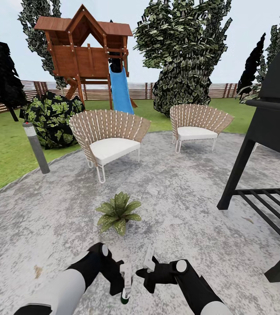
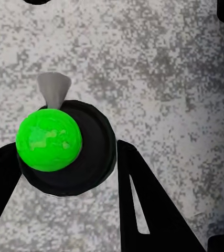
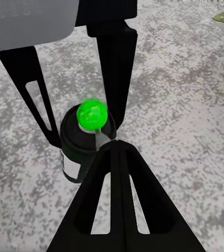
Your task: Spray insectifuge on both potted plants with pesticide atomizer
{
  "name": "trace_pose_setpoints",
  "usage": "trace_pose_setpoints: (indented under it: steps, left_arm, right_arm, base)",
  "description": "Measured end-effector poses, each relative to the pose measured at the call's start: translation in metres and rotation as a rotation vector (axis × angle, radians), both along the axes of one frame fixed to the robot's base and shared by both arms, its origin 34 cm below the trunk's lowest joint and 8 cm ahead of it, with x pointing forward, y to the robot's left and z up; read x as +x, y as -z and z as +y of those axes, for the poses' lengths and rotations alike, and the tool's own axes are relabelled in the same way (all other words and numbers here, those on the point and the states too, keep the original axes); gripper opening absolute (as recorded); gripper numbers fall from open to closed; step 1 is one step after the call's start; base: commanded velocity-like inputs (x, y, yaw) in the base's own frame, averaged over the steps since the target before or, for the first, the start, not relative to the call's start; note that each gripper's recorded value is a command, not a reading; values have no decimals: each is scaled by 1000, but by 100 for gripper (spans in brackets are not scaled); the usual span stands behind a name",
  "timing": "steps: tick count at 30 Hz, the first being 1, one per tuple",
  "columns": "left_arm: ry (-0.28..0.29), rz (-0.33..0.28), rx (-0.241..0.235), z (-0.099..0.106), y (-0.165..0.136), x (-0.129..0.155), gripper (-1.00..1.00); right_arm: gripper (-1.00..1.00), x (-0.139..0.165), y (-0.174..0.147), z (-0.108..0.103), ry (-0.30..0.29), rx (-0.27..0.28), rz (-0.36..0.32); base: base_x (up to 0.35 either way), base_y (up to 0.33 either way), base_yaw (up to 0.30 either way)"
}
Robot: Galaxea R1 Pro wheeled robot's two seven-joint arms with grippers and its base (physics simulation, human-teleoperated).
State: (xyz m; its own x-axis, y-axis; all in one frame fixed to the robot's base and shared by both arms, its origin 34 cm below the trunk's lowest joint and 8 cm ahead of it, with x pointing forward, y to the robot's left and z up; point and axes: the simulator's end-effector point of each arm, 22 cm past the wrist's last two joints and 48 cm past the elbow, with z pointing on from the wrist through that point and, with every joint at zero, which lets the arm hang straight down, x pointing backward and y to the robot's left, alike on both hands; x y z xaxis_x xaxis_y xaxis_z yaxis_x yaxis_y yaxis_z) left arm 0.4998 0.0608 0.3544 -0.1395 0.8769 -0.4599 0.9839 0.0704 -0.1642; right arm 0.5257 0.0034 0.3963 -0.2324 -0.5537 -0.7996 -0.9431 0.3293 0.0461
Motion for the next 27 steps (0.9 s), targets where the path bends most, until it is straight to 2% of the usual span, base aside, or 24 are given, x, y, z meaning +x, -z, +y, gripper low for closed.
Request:
trace_pose_setpoints:
  steps: [11, 15, 18, 27]
  left_arm:
    - [-5, -15, -10, -6, -1, 3, -100]
    - [-26, -8, -45, -13, -5, 4, -100]
    - [-19, -14, -69, -17, -8, 4, -100]
    - [-14, -18, -76, -18, -8, 5, -100]
  right_arm:
    - [-100, 0, 0, 0, 0, -1, 0]
    - [-100, 0, 0, 0, 0, -1, 0]
    - [-100, 0, 0, 0, 0, -1, 1]
    - [-100, 0, 0, 0, 1, -1, 0]
  base:
    - [0, 0, 0]
    - [0, 0, 0]
    - [0, 0, 0]
    - [0, 0, 0]
